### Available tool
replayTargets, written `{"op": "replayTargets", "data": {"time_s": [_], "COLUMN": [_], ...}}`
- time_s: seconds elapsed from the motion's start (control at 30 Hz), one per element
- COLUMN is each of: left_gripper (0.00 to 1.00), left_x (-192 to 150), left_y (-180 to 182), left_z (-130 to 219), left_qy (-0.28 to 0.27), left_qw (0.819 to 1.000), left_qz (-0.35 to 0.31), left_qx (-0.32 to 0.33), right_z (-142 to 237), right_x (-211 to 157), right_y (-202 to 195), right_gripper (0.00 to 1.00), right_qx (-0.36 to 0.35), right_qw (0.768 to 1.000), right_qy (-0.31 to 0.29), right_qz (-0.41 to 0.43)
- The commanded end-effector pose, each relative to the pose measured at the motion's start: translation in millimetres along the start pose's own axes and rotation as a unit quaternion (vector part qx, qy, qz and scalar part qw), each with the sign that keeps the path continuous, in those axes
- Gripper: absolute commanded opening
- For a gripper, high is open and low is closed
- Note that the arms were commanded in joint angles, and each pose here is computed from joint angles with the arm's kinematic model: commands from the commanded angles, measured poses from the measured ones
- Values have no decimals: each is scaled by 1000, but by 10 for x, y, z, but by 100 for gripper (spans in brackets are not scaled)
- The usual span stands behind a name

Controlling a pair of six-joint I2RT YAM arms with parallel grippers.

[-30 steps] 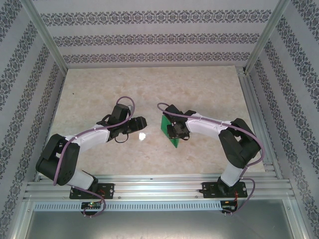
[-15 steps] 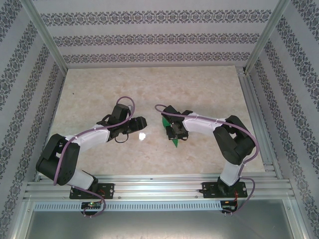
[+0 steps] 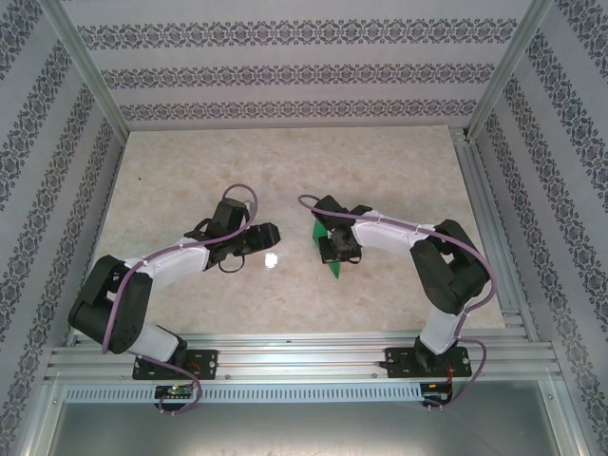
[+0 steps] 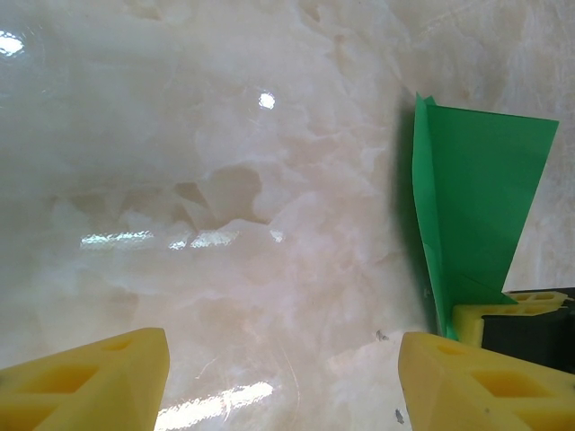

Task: Fold a paper plane with a square sheet of paper (fold left side to right side)
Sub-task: Move the paper plane to the center of the table.

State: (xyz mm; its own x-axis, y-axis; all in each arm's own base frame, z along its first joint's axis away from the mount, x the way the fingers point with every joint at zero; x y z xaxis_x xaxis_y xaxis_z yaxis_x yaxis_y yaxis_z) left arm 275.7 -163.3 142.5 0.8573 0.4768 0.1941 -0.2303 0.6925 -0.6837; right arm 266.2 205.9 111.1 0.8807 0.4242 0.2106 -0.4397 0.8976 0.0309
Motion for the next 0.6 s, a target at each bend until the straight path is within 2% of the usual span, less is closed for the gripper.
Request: {"op": "replayTargets", "data": {"time_s": [0.0,0.17,0.33,0.57], "left_gripper": [69,69,69,69], "left_x": [13,14,16,20], "left_y": [29,12,8,2], "left_z": [25,47,59,68], "left_qy": [6,5,4,3], "left_qw": [1000,1000,1000,1000], "left_qz": [-3,-6,-7,-7], "left_qx": [4,2,4,3], "right_z": [-114,-210,-167,15], "right_x": [1,-50,-33,44], "right_y": [-6,-21,-24,-36], "right_gripper": [11,14,0,2], "right_qx": [17,13,11,9], "right_qw": [1000,999,999,1000], "right_qy": [15,35,38,15], "right_qz": [-6,-11,-4,-2]}}
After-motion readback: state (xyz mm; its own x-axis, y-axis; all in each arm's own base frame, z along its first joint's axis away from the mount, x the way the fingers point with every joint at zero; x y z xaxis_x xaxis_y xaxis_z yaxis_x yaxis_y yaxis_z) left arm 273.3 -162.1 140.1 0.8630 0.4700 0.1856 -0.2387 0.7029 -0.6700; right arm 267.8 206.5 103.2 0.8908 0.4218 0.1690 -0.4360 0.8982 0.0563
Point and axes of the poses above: each hand's point on the last joint's axis, 136 mm out from that joint toward the fingers, its own z axis back along the fingers, its own y axis along the line the jaws close on, x = y × z, the point moved 9 cm from there along z, back along the fingers, and after that the axes turned 15 degrees about z, right-handed, at the moved point
